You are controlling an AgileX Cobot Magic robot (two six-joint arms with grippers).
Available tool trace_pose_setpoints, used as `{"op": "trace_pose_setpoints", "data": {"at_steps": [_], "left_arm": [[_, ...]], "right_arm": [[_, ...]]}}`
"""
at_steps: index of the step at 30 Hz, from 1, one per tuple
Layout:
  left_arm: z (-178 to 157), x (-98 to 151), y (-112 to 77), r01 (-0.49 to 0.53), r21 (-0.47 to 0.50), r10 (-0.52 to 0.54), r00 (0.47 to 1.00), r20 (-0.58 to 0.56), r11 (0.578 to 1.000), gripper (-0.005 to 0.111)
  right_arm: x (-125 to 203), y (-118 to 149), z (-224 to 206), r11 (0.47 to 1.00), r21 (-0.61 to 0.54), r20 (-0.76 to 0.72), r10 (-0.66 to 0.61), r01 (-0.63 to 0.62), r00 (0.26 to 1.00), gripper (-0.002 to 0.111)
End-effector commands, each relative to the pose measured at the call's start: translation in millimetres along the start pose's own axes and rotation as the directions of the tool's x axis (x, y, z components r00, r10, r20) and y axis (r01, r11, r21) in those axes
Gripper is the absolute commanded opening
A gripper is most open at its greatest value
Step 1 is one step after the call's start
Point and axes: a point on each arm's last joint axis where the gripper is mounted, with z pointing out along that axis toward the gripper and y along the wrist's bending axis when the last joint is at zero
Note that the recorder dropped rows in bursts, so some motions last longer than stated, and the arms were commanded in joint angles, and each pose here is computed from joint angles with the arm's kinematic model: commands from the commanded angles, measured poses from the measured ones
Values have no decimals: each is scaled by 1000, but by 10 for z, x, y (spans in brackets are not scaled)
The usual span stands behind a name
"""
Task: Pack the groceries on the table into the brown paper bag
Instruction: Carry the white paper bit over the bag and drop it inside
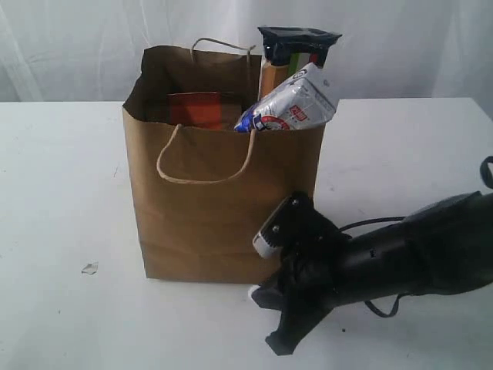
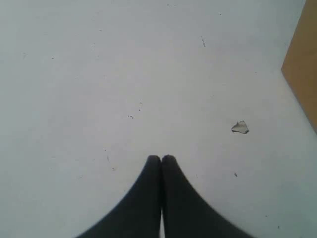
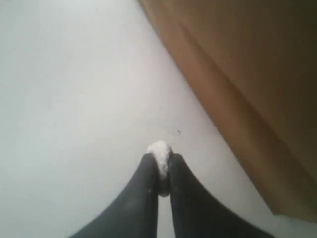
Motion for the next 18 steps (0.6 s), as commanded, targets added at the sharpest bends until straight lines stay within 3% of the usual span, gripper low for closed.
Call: {"op": "trace_pose_setpoints", "data": {"at_steps": [1,4,8,12,18], "left_arm": [[1,11,-3,4,4,-4,1000,-1,1000,0],[1,11,-3,4,4,-4,1000,-1,1000,0],[1,11,-3,4,4,-4,1000,-1,1000,0],[1,11,-3,4,4,-4,1000,-1,1000,0],[1,11,-3,4,4,-4,1000,-1,1000,0]], "right_arm": [[-233,199,-264,989,-130,136,83,-65,987,0],[-392,421,-519,960,-278,248,72,0,966,0],[-535,721,-870,873,-463,400,52,153,915,0],[-672,824,-1098,839,-493,552,98,230,828,0],[-990,849,-1319,835,-409,663,-6,369,749,0]]}}
